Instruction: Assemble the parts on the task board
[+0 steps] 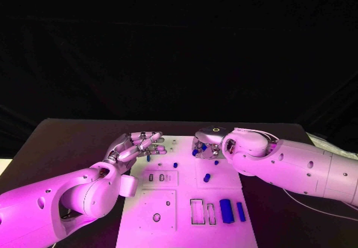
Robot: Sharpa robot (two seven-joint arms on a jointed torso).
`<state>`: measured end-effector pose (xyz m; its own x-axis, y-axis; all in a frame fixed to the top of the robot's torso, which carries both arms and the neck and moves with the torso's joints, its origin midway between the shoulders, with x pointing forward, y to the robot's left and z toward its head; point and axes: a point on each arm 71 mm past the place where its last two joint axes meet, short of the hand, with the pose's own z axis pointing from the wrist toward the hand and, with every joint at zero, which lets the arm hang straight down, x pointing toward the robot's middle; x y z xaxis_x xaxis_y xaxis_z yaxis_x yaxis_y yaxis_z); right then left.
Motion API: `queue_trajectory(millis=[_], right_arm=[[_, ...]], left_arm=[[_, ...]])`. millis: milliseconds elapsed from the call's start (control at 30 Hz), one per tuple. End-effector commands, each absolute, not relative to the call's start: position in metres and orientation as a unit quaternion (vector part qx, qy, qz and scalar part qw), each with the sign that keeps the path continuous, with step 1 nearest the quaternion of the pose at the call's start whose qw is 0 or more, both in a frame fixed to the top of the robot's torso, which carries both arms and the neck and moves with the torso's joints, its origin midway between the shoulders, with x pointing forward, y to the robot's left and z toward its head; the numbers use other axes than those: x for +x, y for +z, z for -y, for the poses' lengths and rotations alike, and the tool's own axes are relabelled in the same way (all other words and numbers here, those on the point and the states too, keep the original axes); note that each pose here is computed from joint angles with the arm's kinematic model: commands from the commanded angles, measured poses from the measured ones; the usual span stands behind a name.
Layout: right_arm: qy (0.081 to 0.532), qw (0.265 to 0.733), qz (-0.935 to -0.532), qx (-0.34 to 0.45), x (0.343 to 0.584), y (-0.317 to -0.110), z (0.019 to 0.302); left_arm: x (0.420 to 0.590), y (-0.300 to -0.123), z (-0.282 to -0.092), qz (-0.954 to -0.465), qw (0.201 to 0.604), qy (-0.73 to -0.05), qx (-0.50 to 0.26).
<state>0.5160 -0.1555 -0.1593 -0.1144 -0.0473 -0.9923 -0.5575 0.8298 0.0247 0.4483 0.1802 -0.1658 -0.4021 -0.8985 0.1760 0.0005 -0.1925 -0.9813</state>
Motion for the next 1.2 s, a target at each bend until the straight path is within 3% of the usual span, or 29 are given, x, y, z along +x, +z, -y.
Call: queue_trajectory(millis=[33, 500, 1200], right_arm=[[0.209, 0.647, -0.705, -0.2, 0.515, -0.159, 0.155], [0.241, 0.707, -0.649, -0.144, 0.513, -0.14, 0.145], [0.219, 0.711, -0.652, -0.147, 0.533, -0.132, 0.12]], left_arm=[[0.448, -0.165, -0.178, -0.533, 0.338, -0.652, -0.419], [0.447, -0.165, -0.179, -0.534, 0.338, -0.651, -0.42], [0.441, -0.162, -0.174, -0.535, 0.331, -0.657, -0.416]])
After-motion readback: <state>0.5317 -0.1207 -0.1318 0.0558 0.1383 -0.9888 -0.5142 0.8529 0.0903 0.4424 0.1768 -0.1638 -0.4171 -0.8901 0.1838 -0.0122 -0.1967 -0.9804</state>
